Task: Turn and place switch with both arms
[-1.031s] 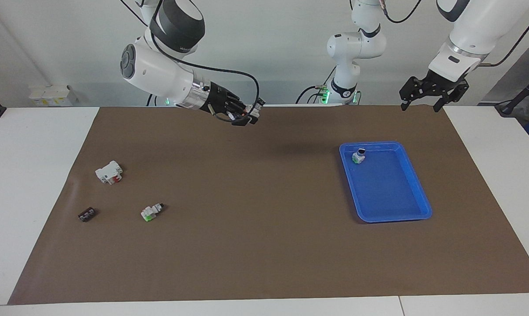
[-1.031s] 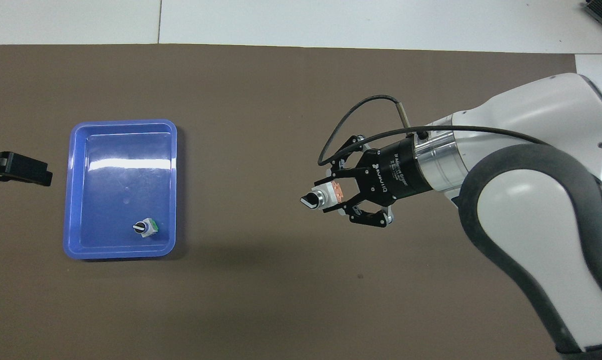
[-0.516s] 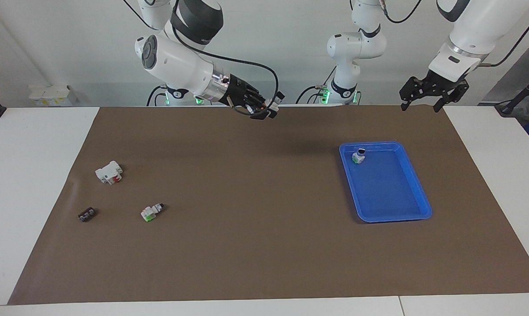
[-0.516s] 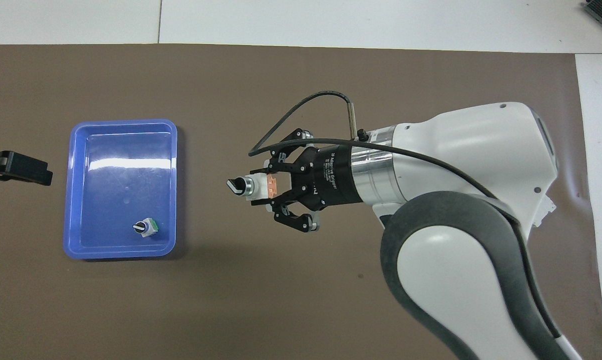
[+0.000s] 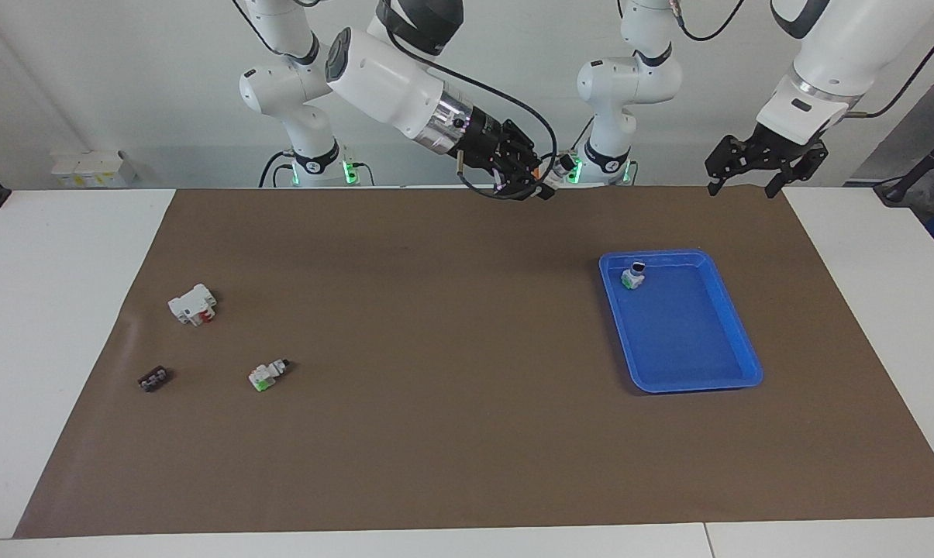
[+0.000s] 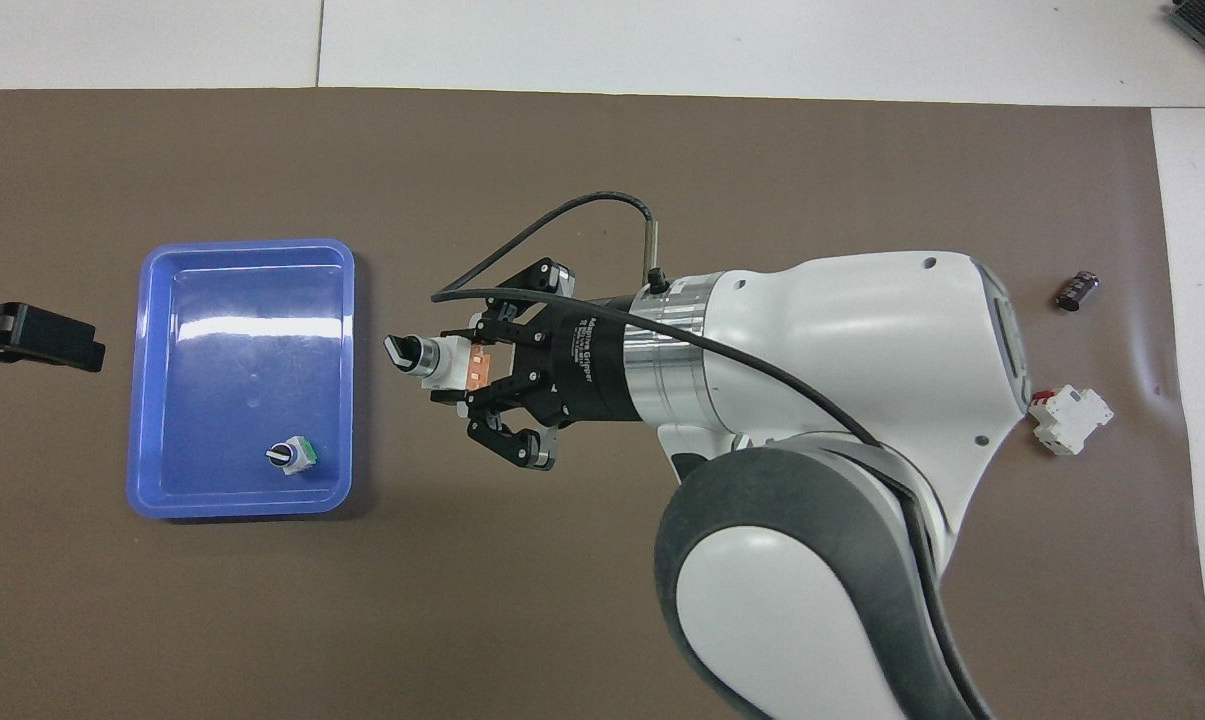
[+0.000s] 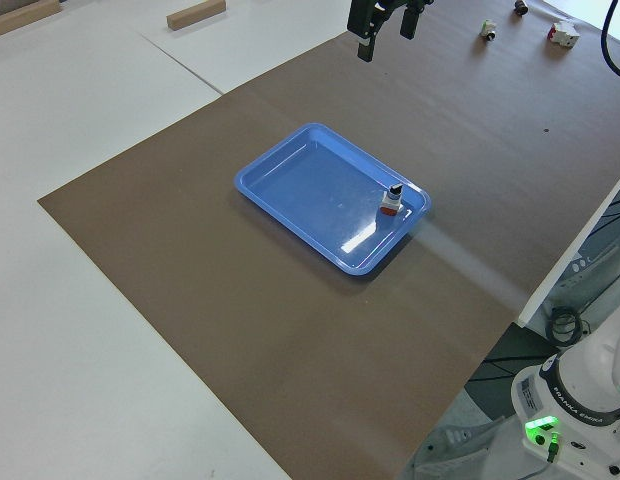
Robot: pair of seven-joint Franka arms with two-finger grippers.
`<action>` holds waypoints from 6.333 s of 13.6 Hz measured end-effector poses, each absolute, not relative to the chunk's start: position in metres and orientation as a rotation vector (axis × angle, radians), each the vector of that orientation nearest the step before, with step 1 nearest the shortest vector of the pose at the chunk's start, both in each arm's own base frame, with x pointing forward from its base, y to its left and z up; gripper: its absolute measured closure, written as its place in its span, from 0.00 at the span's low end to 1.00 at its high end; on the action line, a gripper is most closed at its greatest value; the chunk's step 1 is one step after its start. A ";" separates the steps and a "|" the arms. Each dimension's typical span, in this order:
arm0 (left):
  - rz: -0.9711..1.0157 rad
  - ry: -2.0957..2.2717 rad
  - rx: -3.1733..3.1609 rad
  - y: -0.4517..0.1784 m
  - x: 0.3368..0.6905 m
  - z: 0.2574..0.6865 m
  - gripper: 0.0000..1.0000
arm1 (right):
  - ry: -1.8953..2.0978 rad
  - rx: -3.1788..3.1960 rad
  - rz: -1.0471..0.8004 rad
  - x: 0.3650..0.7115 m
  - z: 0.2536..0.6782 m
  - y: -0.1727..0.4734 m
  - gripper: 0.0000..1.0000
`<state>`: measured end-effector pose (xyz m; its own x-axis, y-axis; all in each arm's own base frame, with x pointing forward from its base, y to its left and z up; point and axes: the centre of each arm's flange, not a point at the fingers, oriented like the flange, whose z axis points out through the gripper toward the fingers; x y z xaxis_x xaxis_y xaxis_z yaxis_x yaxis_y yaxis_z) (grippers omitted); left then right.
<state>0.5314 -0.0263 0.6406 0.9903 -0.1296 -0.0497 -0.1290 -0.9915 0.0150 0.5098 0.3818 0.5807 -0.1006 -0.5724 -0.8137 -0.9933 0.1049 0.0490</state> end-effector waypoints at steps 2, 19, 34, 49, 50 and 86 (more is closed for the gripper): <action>-0.079 -0.207 3.122 -0.028 0.531 0.641 0.00 | 1.742 -1.555 0.853 0.503 0.577 0.393 0.59; -0.311 0.577 2.535 -0.123 0.517 0.667 0.00 | 1.740 -1.563 0.842 0.505 0.576 0.392 0.59; -0.437 0.847 2.407 -0.197 0.504 0.675 0.67 | 1.743 -1.561 0.839 0.506 0.575 0.390 0.59; -0.344 0.783 2.492 -0.195 0.506 0.672 0.91 | 1.746 -1.565 0.840 0.507 0.573 0.391 0.59; -0.338 0.765 2.496 -0.195 0.506 0.672 0.91 | 1.746 -1.565 0.840 0.507 0.573 0.391 0.59; 0.287 -1.068 2.314 -0.188 0.495 0.681 0.91 | 1.727 -1.570 0.842 0.506 0.580 0.396 0.59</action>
<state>0.4950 -0.1880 0.6813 0.6584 -0.6296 0.4124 -0.7515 -0.5196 0.4065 0.5065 0.3960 0.5803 -0.0731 -0.5800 -0.8113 -0.9964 0.0775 0.0344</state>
